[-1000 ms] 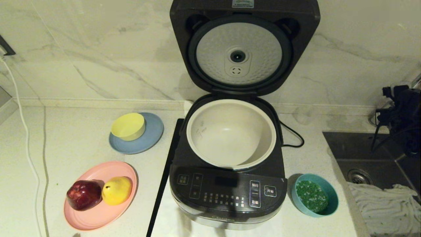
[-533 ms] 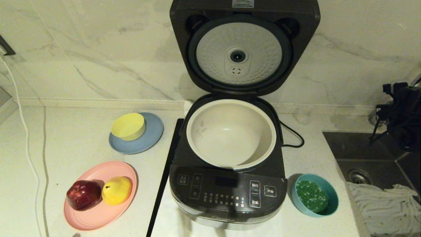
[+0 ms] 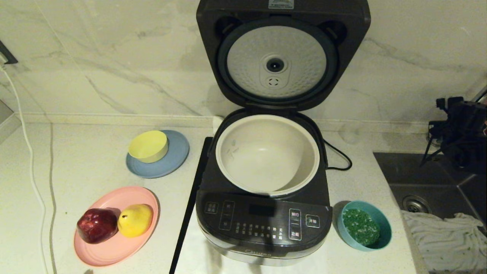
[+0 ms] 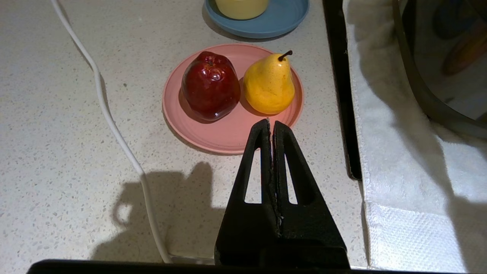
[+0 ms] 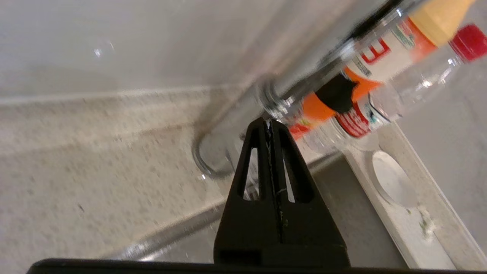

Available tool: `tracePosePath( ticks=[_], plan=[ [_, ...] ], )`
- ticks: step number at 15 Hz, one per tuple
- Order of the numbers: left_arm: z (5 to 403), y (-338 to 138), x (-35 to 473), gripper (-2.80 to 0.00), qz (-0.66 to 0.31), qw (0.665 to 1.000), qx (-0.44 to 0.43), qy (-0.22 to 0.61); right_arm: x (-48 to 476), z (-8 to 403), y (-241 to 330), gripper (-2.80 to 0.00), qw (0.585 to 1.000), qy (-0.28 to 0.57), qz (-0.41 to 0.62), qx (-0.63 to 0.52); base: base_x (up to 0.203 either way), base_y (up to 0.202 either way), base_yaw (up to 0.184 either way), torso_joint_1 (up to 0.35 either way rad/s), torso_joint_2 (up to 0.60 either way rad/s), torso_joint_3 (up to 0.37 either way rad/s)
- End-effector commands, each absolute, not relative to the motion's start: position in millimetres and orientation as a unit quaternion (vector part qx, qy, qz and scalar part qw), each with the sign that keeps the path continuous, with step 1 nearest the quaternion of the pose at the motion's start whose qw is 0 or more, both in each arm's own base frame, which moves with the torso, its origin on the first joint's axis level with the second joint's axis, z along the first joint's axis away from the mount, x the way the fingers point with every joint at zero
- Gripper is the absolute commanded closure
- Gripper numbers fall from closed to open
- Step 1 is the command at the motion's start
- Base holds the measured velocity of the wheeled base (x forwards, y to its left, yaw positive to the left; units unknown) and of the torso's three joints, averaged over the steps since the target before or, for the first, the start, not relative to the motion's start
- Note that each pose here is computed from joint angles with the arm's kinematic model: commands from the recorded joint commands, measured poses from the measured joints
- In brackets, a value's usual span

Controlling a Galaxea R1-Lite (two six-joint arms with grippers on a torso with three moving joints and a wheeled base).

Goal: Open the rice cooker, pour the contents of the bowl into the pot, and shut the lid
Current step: Turn on the tap

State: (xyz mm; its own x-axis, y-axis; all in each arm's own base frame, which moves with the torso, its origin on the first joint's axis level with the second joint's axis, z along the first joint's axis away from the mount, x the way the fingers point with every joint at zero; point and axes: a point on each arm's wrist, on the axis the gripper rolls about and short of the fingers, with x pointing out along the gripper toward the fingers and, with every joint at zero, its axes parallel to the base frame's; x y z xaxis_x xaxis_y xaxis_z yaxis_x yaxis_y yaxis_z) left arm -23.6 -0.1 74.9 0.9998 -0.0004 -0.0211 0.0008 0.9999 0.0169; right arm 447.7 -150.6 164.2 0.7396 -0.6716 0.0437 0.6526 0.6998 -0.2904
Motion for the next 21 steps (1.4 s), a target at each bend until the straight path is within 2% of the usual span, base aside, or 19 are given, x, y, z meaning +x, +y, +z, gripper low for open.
tracePosePath(
  ticks=[1, 11, 21],
  plan=[
    [74.8, -0.1, -23.6, 0.0, 0.0, 1.0, 0.008, 0.01, 453.8, 163.8, -150.8, 0.0, 0.921, 0.03, -0.36, -0.145, 0.0, 0.0, 0.0, 0.0, 0.0, 0.0],
    [74.8, -0.1, -23.6, 0.0, 0.0, 1.0, 0.008, 0.01, 460.8, 156.8, -156.1, 0.0, 0.919, 0.036, -0.364, -0.145, 0.0, 0.0, 0.0, 0.0, 0.0, 0.0],
    [74.8, -0.1, -23.6, 0.0, 0.0, 1.0, 0.008, 0.01, 440.5, 157.5, -160.2, 0.0, 0.914, 0.048, -0.375, -0.144, 0.0, 0.0, 0.0, 0.0, 0.0, 0.0]
  ],
)
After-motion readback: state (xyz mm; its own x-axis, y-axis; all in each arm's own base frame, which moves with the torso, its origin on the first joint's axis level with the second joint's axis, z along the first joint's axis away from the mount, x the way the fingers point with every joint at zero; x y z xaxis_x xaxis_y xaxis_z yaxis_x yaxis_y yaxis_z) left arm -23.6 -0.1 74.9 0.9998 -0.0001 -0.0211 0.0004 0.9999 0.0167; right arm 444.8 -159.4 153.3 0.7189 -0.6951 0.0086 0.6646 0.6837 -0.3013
